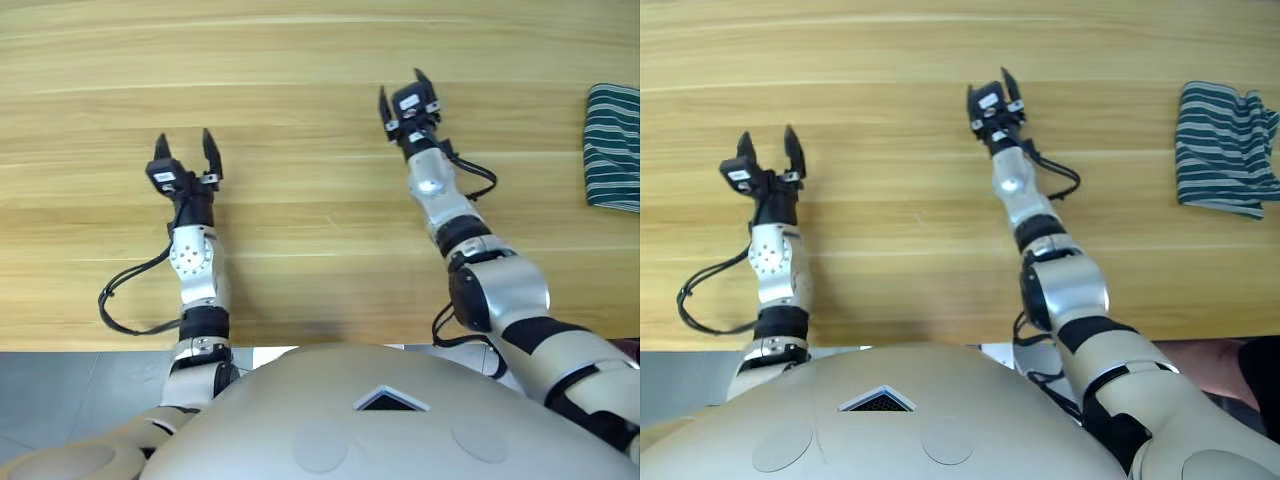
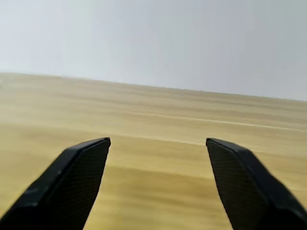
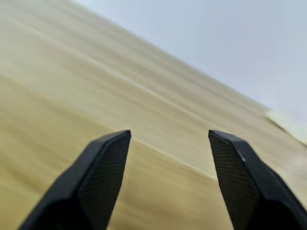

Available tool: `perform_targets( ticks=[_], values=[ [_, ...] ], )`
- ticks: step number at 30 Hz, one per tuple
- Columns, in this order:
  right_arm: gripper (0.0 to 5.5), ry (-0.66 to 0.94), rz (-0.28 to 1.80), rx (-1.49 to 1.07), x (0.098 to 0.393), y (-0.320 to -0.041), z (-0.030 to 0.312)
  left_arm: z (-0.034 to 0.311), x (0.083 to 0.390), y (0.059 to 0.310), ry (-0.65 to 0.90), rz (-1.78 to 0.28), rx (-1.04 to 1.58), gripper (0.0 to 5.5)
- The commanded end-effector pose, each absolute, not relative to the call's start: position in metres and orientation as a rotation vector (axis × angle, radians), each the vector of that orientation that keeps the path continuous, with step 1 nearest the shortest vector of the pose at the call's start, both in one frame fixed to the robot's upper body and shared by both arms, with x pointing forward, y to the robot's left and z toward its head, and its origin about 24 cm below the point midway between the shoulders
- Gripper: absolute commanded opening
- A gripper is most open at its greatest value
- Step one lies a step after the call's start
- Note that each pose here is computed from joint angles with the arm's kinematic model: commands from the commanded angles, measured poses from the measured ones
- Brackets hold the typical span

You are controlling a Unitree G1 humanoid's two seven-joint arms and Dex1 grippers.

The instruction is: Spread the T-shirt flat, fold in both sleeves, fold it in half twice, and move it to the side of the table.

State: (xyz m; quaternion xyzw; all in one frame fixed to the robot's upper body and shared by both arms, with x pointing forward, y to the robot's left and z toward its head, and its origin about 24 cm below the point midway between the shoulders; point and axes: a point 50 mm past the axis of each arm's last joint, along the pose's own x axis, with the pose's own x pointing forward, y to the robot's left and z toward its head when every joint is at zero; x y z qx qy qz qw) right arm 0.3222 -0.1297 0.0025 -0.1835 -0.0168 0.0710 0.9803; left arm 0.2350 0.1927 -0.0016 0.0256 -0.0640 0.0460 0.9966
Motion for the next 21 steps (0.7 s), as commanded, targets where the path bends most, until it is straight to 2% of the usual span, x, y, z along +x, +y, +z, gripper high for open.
perform_targets(
  ticks=[1, 4, 6, 10, 20, 21],
  values=[
    [3.00, -0.104, 0.058, -0.324, 0.307, -0.147, 0.005, -0.003, 0.243, 0.164, -0.155, -0.009, 0.185, 3.72],
    [3.00, -0.128, 0.015, -0.363, 0.299, -0.159, 0.008, -0.003, 0.245, 0.157, -0.159, -0.020, 0.168, 3.72],
    [3.31, -0.111, 0.001, -0.317, 0.295, -0.167, 0.008, -0.002, 0.246, 0.154, -0.164, -0.028, 0.158, 3.76],
    [4.03, -0.141, -0.045, -0.398, 0.289, -0.178, 0.013, -0.001, 0.244, 0.151, -0.172, -0.031, 0.124, 3.76],
    [4.08, -0.168, -0.068, -0.484, 0.283, -0.181, 0.015, 0.002, 0.247, 0.151, -0.163, -0.035, 0.085, 3.76],
    [4.10, -0.170, -0.069, -0.487, 0.283, -0.181, 0.015, 0.002, 0.247, 0.151, -0.162, -0.051, 0.082, 3.94]
  ],
)
